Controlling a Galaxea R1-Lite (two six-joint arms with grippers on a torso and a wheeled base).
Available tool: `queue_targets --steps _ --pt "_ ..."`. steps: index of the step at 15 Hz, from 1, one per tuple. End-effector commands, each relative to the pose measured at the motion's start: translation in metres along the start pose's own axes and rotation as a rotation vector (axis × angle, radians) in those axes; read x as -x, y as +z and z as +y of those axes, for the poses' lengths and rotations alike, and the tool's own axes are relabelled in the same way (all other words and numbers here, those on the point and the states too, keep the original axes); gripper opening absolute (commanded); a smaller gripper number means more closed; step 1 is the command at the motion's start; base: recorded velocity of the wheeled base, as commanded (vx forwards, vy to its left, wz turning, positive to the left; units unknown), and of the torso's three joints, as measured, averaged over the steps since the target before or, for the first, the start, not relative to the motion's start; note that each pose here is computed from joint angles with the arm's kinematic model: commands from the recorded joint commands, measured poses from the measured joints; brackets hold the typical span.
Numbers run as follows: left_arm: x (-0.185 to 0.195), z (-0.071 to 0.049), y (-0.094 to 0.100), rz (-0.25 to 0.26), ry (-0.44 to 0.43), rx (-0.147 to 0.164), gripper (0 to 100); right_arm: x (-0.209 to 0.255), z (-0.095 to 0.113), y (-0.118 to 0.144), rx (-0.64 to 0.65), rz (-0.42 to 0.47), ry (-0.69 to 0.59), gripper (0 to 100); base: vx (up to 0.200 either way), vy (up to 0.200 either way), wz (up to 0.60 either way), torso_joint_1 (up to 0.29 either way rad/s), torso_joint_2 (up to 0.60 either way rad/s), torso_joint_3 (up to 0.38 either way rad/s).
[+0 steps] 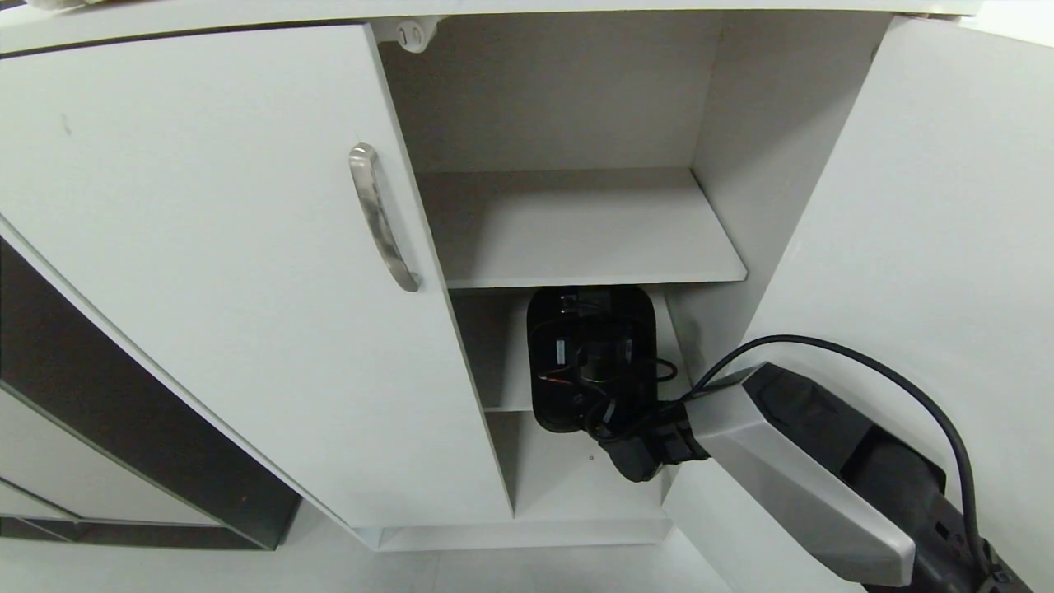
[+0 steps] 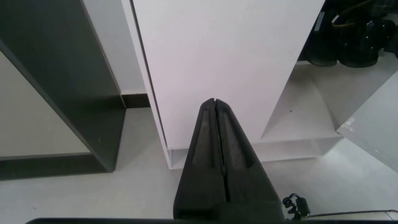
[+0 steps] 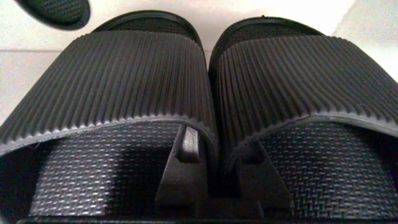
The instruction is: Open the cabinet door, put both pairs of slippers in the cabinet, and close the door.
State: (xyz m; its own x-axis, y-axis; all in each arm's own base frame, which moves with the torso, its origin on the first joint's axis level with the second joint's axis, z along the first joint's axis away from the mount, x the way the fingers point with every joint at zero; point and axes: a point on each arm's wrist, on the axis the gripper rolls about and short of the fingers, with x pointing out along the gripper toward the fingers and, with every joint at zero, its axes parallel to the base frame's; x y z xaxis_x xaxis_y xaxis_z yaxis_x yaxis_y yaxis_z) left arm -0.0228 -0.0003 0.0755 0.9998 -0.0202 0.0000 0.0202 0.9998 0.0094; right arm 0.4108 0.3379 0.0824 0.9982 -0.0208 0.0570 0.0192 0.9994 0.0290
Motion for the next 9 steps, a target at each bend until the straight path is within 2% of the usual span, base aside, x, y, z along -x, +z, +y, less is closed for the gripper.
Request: queue_targets --steps 1,6,7,9 --pt "-0.0001 0.0 0.0 0.002 0.0 0.0 0 -0.0012 -0.0002 -0.0006 0.005 0.005 0.001 0 0.0 0.0 0.0 0.0 0.0 0.0" --pt "-0.0001 0.0 0.0 0.002 0.0 0.0 0 -0.0052 -0.0021 -0.0049 0.008 0.008 -0.007 0 0.0 0.0 0.0 0.0 0.0 0.0" --pt "-0.0001 0.0 0.0 0.002 0.0 0.0 0 -0.0052 -0.0021 -0.0049 0.008 0.008 -0.007 100 0.0 0.0 0.0 0.0 0.0 0.0" --pt "-0.0001 0.0 0.0 0.002 0.0 0.0 0 -0.0052 -0.002 -0.0066 0.015 0.016 -0.006 100 0.0 0.0 0.0 0.0 0.0 0.0"
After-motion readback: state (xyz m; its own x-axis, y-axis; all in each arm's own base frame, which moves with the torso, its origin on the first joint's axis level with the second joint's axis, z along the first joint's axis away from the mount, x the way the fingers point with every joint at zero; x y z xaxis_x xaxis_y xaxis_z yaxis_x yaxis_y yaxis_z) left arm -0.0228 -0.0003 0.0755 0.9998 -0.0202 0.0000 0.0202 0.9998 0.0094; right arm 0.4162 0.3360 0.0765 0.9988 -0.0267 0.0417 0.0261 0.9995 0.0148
